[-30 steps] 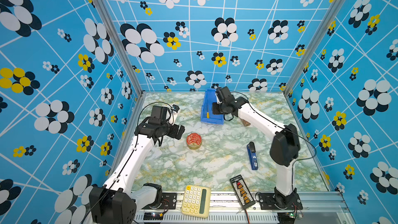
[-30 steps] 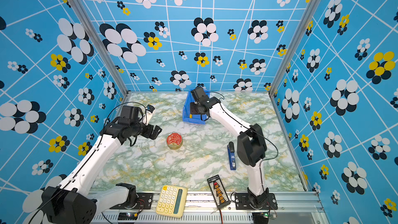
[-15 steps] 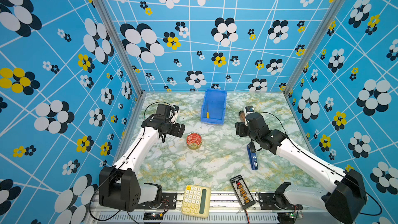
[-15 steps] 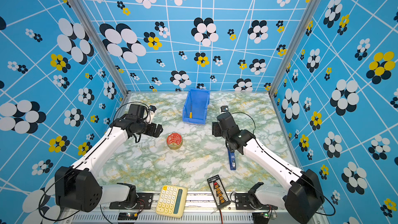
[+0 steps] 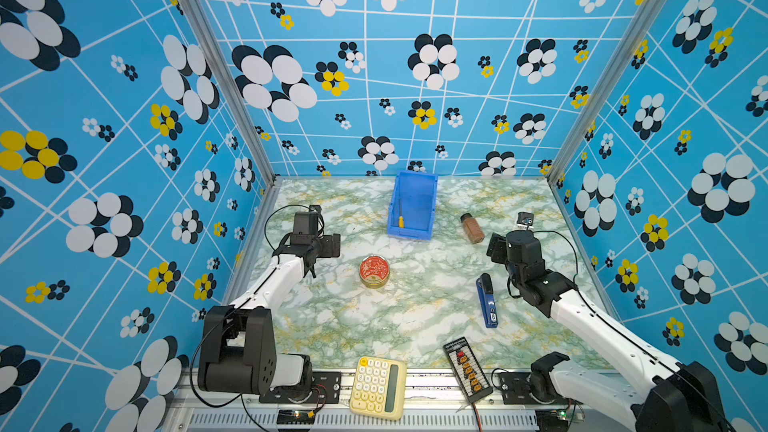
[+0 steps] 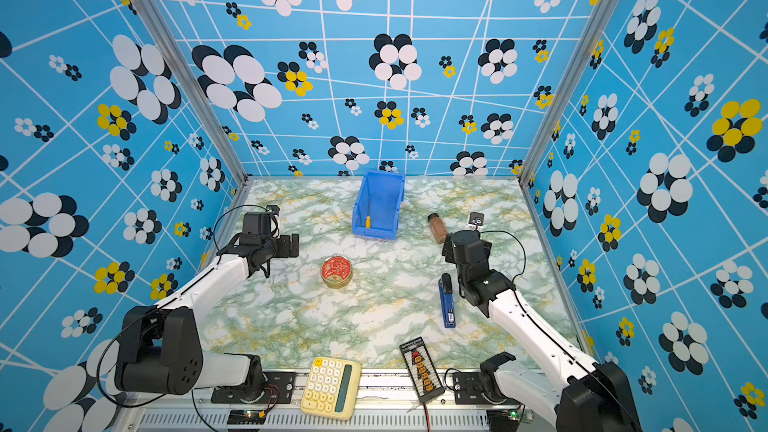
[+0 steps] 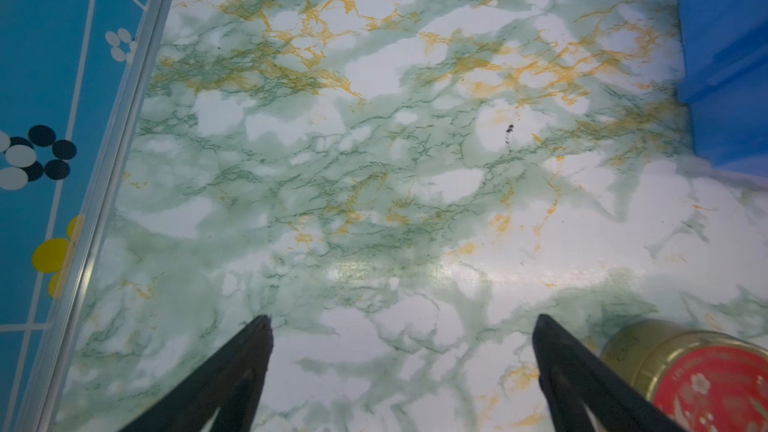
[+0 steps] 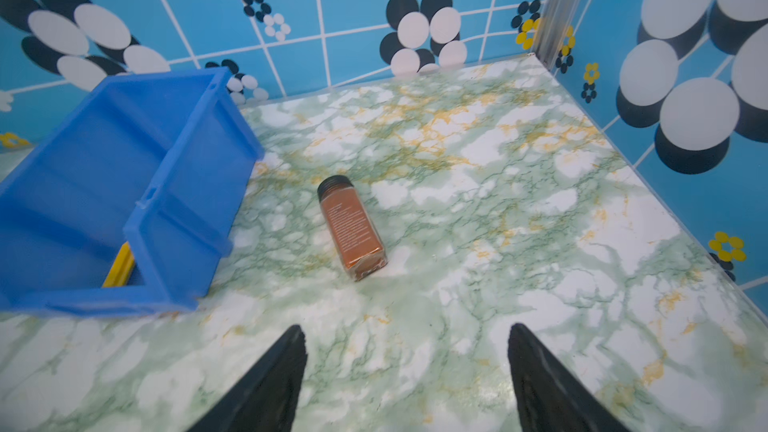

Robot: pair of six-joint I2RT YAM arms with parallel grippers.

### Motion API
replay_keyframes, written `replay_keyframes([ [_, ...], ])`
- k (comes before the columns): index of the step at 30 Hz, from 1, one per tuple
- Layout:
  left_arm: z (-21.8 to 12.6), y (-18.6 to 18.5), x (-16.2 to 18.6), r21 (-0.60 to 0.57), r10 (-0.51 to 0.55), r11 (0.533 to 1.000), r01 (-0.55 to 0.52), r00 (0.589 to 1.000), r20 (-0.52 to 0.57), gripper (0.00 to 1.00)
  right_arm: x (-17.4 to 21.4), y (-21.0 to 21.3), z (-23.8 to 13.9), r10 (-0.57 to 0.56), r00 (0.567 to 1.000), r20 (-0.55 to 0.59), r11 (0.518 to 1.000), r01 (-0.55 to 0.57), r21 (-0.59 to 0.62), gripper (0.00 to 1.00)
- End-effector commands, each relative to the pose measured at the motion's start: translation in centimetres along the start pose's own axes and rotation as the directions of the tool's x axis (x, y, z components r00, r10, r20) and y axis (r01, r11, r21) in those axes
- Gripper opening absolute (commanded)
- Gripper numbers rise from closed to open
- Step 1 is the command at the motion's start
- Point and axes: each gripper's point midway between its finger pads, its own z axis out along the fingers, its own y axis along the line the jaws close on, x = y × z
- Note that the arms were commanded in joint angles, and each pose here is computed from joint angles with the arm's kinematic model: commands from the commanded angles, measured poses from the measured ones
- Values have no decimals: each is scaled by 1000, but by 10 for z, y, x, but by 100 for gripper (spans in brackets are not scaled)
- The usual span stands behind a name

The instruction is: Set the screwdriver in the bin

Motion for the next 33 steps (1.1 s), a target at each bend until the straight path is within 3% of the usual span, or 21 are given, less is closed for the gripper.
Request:
replay_keyframes([
  [1,2,17,-41,-36,-70,996,80,971,227,99,-19,-21,5,74,991,108,996,-80,45,79],
  [15,-2,14,-13,33,-65,998,56,889,454,99,0,-79,17,-5,983,182,981,-31,191,79],
  [29,-9,9,18,56,-53,998,24,799,599,99,33,-71,55,-118,972,202,985,88,148,82],
  [33,-7,10,17,50,-55,998,32,810,584,99,33,-76,64,-85,974,210,990,59,128,82],
])
